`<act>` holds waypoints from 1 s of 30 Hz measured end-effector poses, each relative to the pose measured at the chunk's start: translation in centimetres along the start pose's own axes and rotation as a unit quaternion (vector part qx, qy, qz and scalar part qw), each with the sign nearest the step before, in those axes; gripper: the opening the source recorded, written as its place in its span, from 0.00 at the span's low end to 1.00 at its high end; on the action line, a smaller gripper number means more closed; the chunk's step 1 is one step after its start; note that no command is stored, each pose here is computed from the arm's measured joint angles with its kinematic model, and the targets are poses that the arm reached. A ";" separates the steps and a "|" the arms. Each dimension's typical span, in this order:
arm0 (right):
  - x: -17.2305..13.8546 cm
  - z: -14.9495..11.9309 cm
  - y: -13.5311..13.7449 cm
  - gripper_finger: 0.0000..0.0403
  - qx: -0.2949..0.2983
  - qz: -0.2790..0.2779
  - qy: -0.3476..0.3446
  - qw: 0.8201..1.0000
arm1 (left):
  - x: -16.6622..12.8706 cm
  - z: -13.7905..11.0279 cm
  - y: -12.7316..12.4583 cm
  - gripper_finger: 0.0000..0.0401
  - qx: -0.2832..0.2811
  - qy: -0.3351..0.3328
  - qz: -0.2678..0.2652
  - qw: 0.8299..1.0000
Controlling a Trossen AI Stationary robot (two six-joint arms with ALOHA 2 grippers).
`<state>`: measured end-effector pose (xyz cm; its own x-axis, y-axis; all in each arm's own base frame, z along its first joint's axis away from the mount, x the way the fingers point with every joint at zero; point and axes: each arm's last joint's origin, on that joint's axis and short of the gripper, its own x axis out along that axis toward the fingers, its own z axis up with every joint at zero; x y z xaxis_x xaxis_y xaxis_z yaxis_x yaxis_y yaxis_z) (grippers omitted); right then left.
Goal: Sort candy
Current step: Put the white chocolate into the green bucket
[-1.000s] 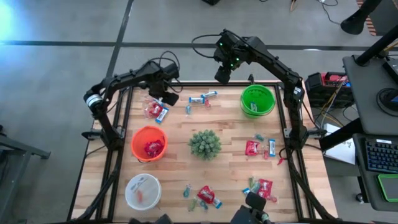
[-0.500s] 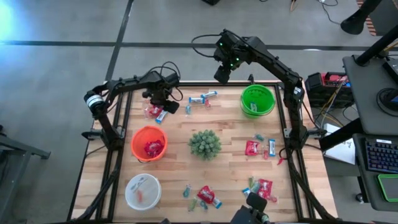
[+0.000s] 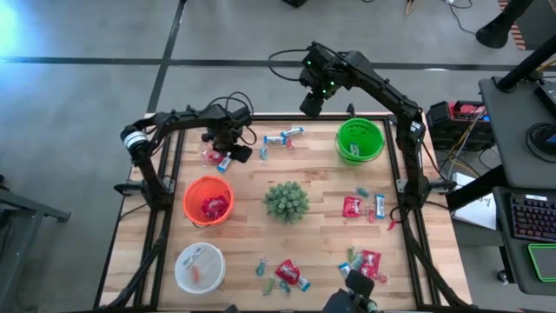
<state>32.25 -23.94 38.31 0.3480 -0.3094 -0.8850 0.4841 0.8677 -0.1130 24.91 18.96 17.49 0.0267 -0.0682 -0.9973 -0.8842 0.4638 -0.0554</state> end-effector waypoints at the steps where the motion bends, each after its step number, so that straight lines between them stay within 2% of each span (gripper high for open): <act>1: 0.0 0.0 0.0 0.36 0.000 0.000 0.001 1.000 | 0.2 0.1 0.0 0.37 0.000 0.002 0.001 1.000; 9: 0.0 -0.2 0.0 0.37 0.000 0.002 0.011 1.000 | 2.4 0.7 -0.1 0.36 0.010 0.031 0.019 0.999; 17: 0.0 -0.3 0.1 0.36 -0.002 0.003 0.017 1.000 | 3.2 1.0 0.0 0.31 0.011 0.033 0.041 0.999; 21: 0.0 -0.3 0.1 0.37 -0.002 0.003 0.017 1.000 | 3.2 1.1 0.0 0.24 0.013 0.022 0.054 0.998; 27: 0.0 -0.3 0.1 0.35 -0.003 0.003 0.017 1.000 | 3.2 1.2 0.0 0.05 0.028 0.018 0.057 0.998; 30: 0.0 -0.3 0.1 0.35 -0.003 0.003 0.016 1.000 | 3.2 1.3 0.0 0.02 0.038 0.012 0.053 0.998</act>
<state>32.03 -23.76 38.16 0.3241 -0.2915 -0.9000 0.4781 0.8714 -0.1100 25.64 19.86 14.21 -0.0777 -0.0352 -0.9964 -0.8429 0.5360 0.0469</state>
